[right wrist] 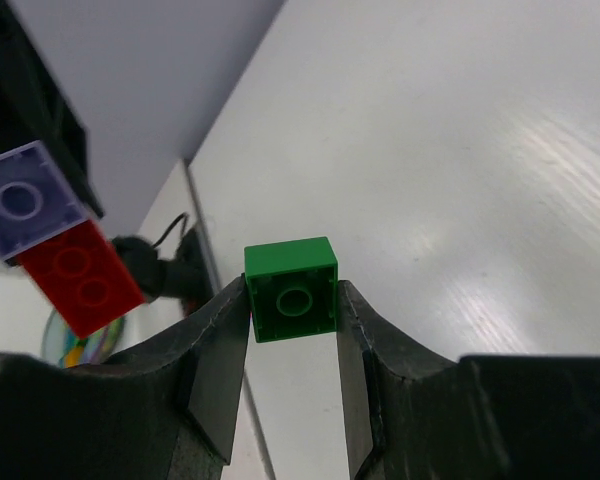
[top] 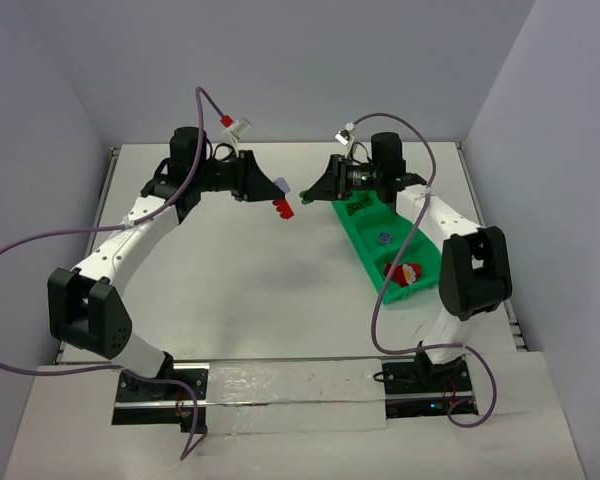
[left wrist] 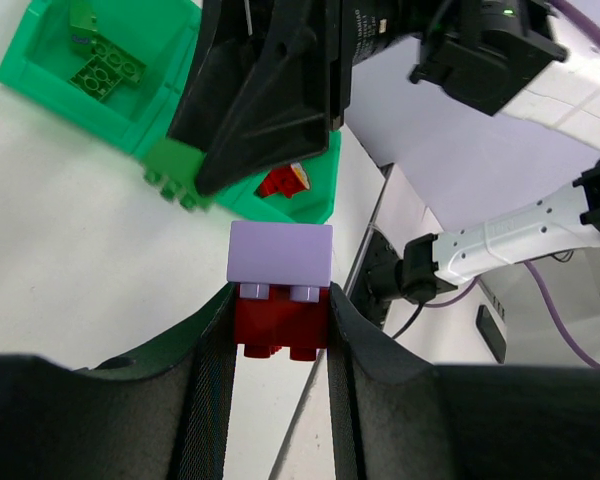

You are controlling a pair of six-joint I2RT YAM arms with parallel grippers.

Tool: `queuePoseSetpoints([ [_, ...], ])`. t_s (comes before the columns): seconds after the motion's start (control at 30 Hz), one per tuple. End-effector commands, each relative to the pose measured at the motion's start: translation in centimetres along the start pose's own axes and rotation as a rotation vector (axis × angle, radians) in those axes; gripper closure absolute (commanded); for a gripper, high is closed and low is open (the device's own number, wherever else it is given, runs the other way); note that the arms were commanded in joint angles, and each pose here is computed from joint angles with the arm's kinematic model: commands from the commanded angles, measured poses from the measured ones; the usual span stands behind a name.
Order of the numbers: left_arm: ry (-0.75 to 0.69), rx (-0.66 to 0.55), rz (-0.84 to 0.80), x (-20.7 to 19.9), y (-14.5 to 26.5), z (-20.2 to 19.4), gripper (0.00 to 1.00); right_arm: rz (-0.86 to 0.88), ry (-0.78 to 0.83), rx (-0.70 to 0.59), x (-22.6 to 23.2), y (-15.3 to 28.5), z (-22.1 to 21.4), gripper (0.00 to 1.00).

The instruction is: Sort the legos into containers by color

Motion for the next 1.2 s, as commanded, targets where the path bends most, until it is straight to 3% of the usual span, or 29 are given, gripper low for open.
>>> queuePoseSetpoints([
  [0.0,-0.079,-0.074,0.012,-2.0,0.9,2.1,1.00,-0.584,0.009,-0.065,-7.1,4.5,2.0,1.00],
  [0.03,-0.076,-0.079,0.025,-1.8,0.8,2.2,1.00,-0.771,-0.021,-0.072,-9.5,6.4,1.9,1.00],
  [0.13,-0.066,-0.086,0.048,-1.3,0.7,2.2,1.00,-1.085,-0.093,-0.072,-13.5,10.8,0.8,1.00],
  [0.37,-0.060,-0.086,0.068,-1.1,0.4,1.9,1.00,-1.276,-0.108,-0.017,-17.5,13.1,-0.2,0.91],
  [0.47,-0.060,-0.083,0.070,-1.2,0.3,1.7,1.00,-1.304,-0.107,-0.020,-18.6,13.4,-0.2,0.80],
  [0.63,-0.057,-0.076,0.071,-1.2,0.1,1.6,1.00,-1.281,-0.091,-0.016,-19.5,12.6,0.5,0.54],
  [0.73,-0.063,-0.073,0.067,-1.3,0.0,1.7,1.00,-1.263,-0.089,-0.004,-19.6,12.2,0.7,0.44],
  [0.97,-0.066,-0.049,0.051,-1.3,-0.2,1.5,1.00,-1.240,-0.036,-0.039,-17.0,13.3,2.7,0.40],
  [1.07,-0.077,-0.033,0.032,-1.5,-0.3,1.3,1.00,-1.058,0.071,-0.080,-13.6,11.9,4.5,0.42],
  [1.17,-0.086,-0.005,0.003,-1.8,-0.4,1.0,1.00,-0.654,0.217,-0.137,-7.2,8.1,6.1,0.44],
])
Point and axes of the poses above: each gripper's point midway between its finger pads, its own y axis back along the fingers, its own x axis along the line the jaws close on, z = x × y, the point moved 1 cm from there along y, back along the fingers, and after that the axes turned 13 degrees about y, right-handed, at the moved point
